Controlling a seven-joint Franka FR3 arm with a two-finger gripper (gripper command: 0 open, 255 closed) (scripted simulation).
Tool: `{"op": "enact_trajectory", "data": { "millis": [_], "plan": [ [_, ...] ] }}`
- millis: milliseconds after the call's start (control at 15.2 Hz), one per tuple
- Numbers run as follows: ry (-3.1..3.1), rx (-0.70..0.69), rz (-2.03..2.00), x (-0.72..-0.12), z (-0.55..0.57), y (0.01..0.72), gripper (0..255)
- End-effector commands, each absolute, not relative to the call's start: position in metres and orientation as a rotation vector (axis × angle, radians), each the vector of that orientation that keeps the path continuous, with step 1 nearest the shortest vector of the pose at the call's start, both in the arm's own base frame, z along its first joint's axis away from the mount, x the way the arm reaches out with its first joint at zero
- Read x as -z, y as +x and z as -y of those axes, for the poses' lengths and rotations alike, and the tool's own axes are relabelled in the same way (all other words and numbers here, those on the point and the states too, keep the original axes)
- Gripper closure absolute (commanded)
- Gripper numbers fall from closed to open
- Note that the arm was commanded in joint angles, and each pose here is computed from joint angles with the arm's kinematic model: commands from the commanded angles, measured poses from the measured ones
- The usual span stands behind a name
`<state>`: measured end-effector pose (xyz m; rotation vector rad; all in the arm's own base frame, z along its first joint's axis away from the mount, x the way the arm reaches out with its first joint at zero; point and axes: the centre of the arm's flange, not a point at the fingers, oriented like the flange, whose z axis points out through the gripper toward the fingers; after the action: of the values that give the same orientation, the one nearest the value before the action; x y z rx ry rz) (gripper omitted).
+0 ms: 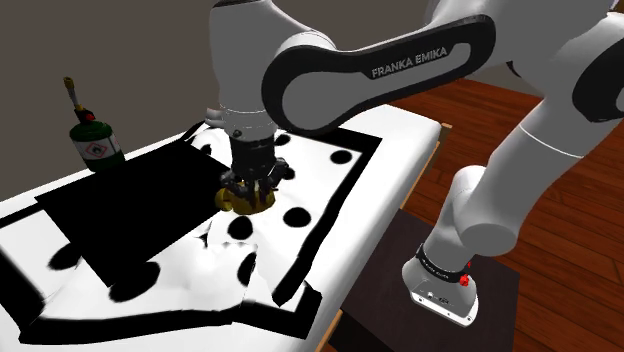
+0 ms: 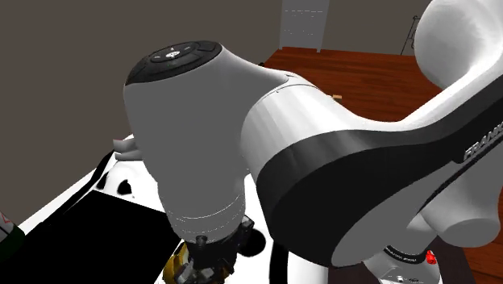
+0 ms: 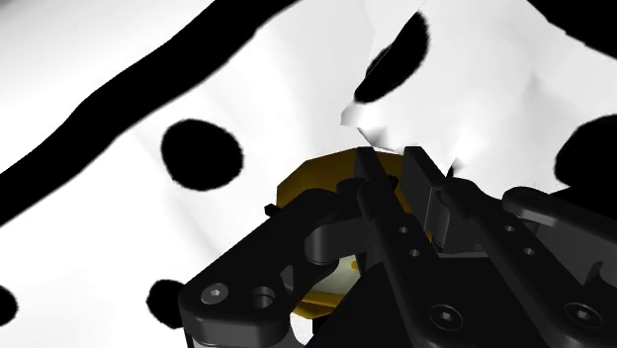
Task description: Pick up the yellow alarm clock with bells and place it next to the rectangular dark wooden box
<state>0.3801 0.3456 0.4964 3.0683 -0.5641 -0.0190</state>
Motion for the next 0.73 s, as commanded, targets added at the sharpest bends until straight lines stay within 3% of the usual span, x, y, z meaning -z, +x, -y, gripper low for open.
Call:
{"op": "enact_trajectory", "data": {
  "millis": [0,660],
  "plan": [
    [3.069,0.019,0.567,-0.497,-0.371,0.374,255],
    [3.069,0.019,0.567,-0.491,-0.486,0.358,255]
  ]
}}
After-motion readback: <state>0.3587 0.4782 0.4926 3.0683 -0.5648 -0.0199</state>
